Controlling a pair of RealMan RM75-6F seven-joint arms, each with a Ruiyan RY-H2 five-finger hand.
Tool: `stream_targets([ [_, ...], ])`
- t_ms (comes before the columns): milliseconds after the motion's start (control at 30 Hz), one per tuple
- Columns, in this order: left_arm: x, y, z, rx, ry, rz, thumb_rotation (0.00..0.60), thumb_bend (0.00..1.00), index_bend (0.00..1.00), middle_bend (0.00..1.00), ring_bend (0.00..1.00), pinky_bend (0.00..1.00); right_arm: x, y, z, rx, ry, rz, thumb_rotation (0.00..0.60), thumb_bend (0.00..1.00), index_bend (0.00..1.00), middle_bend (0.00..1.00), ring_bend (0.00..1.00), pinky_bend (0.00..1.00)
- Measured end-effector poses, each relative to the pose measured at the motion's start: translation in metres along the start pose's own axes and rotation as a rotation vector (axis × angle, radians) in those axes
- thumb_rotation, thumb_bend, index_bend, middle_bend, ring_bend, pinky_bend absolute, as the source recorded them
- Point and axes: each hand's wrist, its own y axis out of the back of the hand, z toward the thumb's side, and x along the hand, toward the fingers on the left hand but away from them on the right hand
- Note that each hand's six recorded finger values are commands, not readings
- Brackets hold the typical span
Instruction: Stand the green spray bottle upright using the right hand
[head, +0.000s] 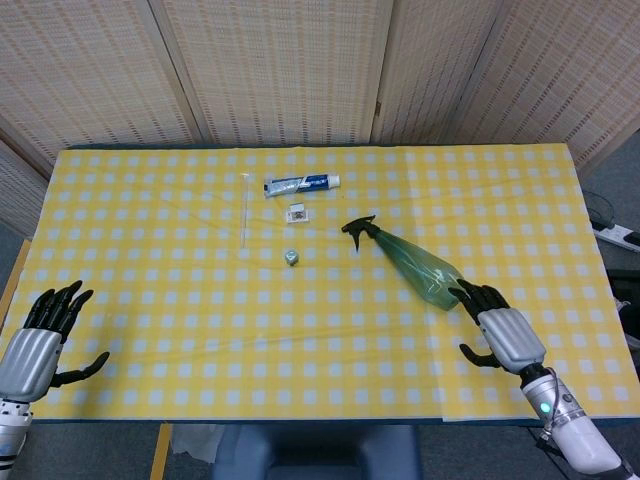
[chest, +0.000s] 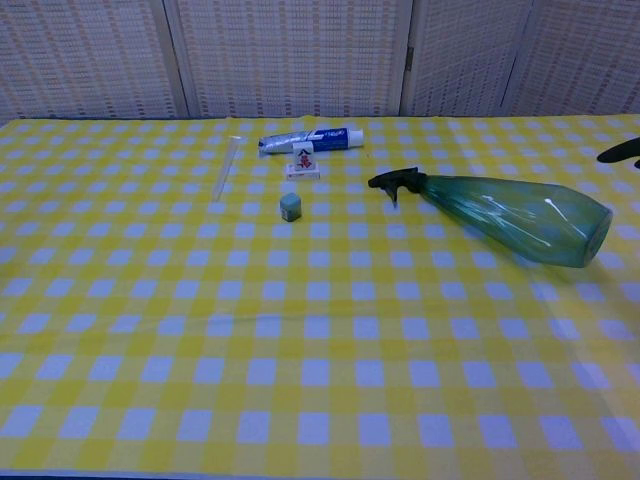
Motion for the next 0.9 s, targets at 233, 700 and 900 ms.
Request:
stream_targets([
  [233, 0.0, 0.001, -0.001, 0.001, -0.002, -0.002, 0.418, 0.31, 0.0, 0.0, 0.08, 0.0, -0.017, -0.025, 0.028, -0.034, 0.088, 0.178, 0.6, 0.39, 0.0, 0.0, 0.0, 0.0],
  [700, -0.001, 0.001, -0.002, 0.008, 0.001, 0.006, 0.418, 0.31, 0.0, 0.0, 0.08, 0.0, -0.048, -0.035, -0.018, -0.02, -0.084, 0.254, 0.6, 0.39, 0.0, 0.0, 0.0, 0.0],
  [900, -0.001, 0.001, -0.002, 0.006, 0.005, 0.006, 0.416, 0.31, 0.0, 0.0, 0.08, 0.0, -0.07, -0.013, -0.045, 0.009, -0.182, 0.196, 0.6, 0.39, 0.0, 0.0, 0.0, 0.0],
])
